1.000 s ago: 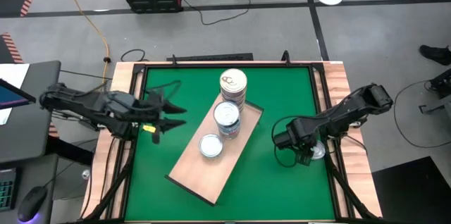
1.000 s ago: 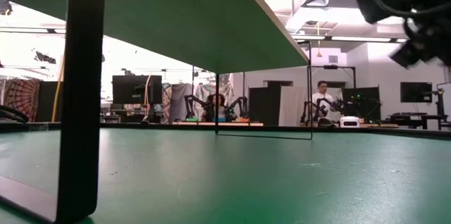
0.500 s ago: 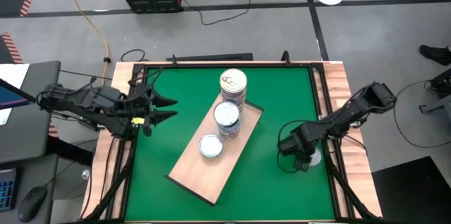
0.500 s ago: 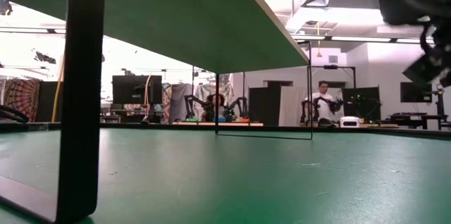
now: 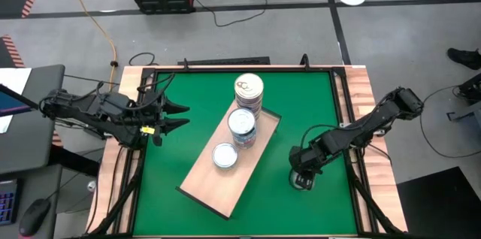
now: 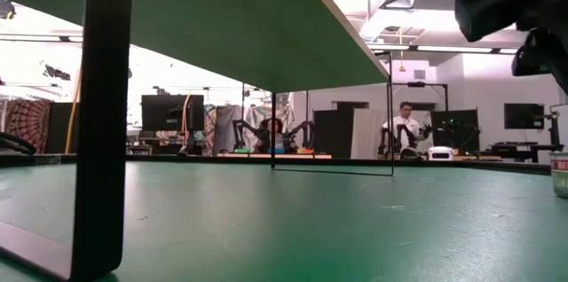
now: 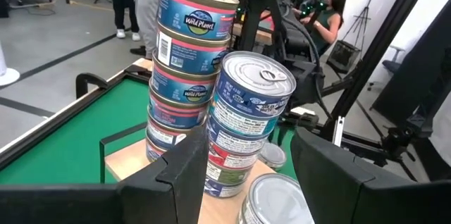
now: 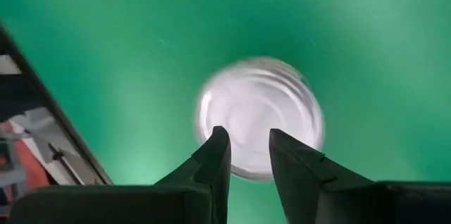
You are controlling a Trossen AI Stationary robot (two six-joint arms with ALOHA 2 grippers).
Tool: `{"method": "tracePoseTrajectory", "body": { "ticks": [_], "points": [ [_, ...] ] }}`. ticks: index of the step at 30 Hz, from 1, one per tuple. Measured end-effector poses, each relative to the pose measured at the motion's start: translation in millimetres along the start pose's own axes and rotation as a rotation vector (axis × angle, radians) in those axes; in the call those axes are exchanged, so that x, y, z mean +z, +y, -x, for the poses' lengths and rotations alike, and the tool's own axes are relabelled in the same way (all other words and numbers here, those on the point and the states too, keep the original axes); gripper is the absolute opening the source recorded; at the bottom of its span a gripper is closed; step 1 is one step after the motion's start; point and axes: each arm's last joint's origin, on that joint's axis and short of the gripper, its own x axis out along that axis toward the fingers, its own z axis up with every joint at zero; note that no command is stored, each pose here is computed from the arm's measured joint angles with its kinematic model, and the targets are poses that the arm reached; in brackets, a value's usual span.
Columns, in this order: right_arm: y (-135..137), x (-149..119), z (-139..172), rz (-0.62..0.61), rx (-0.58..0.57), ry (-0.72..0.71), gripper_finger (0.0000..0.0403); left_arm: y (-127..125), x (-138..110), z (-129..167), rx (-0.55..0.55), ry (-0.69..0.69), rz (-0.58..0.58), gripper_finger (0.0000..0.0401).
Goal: Stack canned seafood by type on shelf
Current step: Stack the green white tuna can on top of other the green white tuna cans on the shelf
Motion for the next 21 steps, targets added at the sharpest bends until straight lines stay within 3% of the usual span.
{"method": "tracePoseTrajectory", "body": {
  "ticks": [10, 18, 21],
  "points": [
    [-29, -10, -18, -0.118, -0.114, 0.077, 0.0118, 0, 0, 0, -0.005, 0.002, -0.004, 0.0192],
    [-42, -14, -36, -0.140, -0.083, 0.066, 0.0091, 0, 0, 0, -0.013, 0.004, 0.002, 0.0192],
    [-48, -18, -43, -0.178, -0.076, 0.091, 0.0062, -1, 1, 1, -0.016, 0.002, 0.010, 0.0192]
  ]
}}
